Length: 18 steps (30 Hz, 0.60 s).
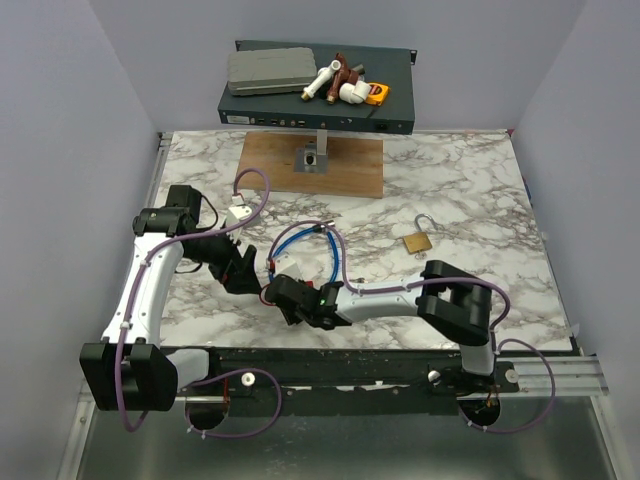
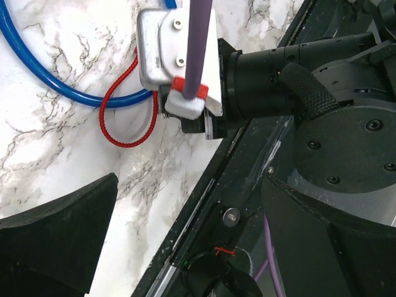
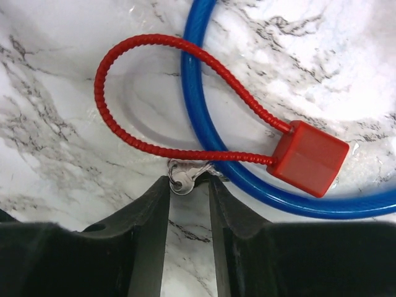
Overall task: Unlock with the key
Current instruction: Pick up the key from the center of the board.
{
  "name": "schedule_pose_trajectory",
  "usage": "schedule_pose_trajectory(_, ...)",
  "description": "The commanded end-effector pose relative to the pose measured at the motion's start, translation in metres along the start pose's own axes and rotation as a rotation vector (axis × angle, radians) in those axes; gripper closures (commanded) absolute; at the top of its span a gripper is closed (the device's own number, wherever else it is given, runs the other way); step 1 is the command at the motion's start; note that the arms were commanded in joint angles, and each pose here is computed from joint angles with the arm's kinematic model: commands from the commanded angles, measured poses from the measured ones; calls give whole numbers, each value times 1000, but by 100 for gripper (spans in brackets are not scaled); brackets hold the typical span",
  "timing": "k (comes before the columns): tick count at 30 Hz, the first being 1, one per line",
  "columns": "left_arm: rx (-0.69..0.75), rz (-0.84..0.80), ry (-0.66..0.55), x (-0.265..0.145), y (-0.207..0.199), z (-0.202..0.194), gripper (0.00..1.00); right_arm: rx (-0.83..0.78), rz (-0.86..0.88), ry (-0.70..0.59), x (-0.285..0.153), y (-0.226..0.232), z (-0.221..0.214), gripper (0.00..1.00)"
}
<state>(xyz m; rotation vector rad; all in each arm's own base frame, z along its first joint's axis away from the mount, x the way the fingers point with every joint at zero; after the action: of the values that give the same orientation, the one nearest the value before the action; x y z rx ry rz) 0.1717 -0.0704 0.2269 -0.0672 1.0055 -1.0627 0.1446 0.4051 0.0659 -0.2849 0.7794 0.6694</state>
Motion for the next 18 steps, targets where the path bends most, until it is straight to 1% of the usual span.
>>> schedule_pose_trajectory(1,33,12,-10,-1,0,-2,1,-41,-103,44,6,-15,-11,72)
schedule_pose_trajectory(3,36,13,-11,-1,1,-1,2,-43,-112,42,4,-18,-11,77)
schedule_pose_trajectory(6,37,14,-9,-1,1,-1,1,-50,-107,40,-1,-19,-11,95)
schedule_pose_trajectory(7,36,13,-9,-1,2,0,2,-48,-104,38,-4,-20,-11,99)
schedule_pose_trajectory(18,32,5,-15,-1,4,5,2,-9,-45,8,-58,-43,-21,99)
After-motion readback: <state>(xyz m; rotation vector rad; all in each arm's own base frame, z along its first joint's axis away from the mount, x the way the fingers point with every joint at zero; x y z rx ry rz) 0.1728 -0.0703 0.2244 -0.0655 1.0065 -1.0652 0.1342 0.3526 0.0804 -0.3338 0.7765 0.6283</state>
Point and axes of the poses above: each gripper's point midway between its finger pads, its own x axis out along the fingers, its own y axis along the line the jaws close on, z = x × y, the point moved 6 cm from there along -x, back along the fingers, and after that the axes turned 6 degrees about -x, right-handed, at the moved point
